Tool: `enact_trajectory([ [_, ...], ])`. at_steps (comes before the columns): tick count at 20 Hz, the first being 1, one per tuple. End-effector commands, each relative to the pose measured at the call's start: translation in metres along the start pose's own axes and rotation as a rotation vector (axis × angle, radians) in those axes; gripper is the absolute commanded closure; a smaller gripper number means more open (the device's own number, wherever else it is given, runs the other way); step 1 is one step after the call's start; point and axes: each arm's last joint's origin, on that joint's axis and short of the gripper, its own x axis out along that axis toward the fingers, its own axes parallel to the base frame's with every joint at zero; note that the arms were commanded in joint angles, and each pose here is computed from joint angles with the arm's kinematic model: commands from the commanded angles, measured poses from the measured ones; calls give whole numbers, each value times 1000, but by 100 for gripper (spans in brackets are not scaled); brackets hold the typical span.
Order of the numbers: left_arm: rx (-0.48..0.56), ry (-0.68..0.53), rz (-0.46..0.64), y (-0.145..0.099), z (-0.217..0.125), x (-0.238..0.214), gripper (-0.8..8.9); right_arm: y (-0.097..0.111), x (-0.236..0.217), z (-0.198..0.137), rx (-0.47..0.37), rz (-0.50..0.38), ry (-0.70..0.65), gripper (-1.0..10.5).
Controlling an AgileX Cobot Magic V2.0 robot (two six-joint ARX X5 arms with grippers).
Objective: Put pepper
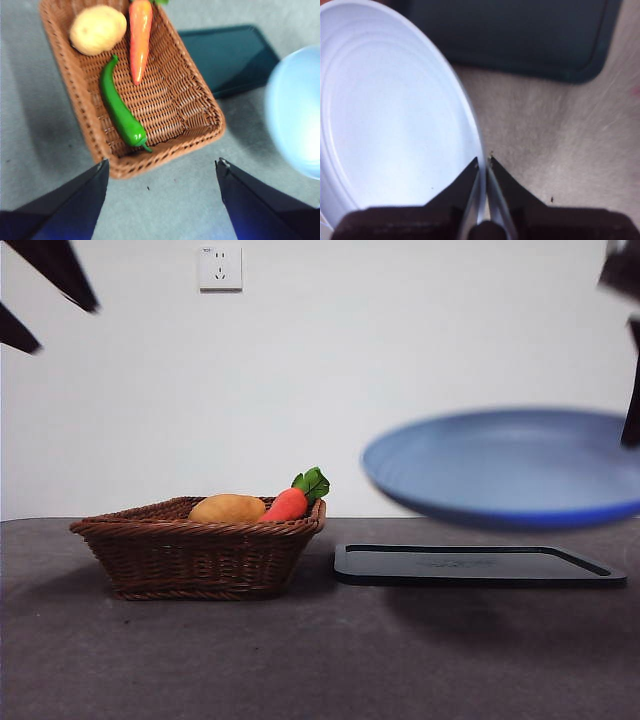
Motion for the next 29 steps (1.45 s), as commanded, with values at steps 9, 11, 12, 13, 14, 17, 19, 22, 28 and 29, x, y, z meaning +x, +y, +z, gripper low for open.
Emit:
enact_trajectory([
  [9, 46, 265, 159, -6, 59, 139, 439, 25, -68, -14, -36, -1, -261, 941],
  [11, 31, 306, 196, -3, 56, 161, 439, 25, -69, -15, -37, -1, -263, 941],
  [12, 31, 312, 217, -1, 54, 170, 439, 25, -69, -15, -37, -1, -263, 941],
  [13, 20, 319, 241, 2, 52, 177, 439, 25, -69, -15, -37, -1, -263, 941],
  [14, 4, 328, 249, 4, 50, 184, 439, 25, -69, -15, -37, -1, -263, 941],
  [17, -14, 342, 254, 7, 45, 197, 439, 25, -69, -15, -37, -1, -263, 941],
  [19, -15, 353, 255, 9, 43, 203, 439, 25, -69, -15, -37, -1, -263, 941],
  [22, -21, 367, 262, 12, 39, 211, 439, 25, -69, -15, -37, -1, -263, 941],
  [28, -18, 396, 274, 13, 31, 226, 472, 25, -69, -15, -37, -1, -263, 941],
  [29, -18, 403, 276, 14, 30, 228, 480, 25, -69, -14, -38, -2, -265, 941],
])
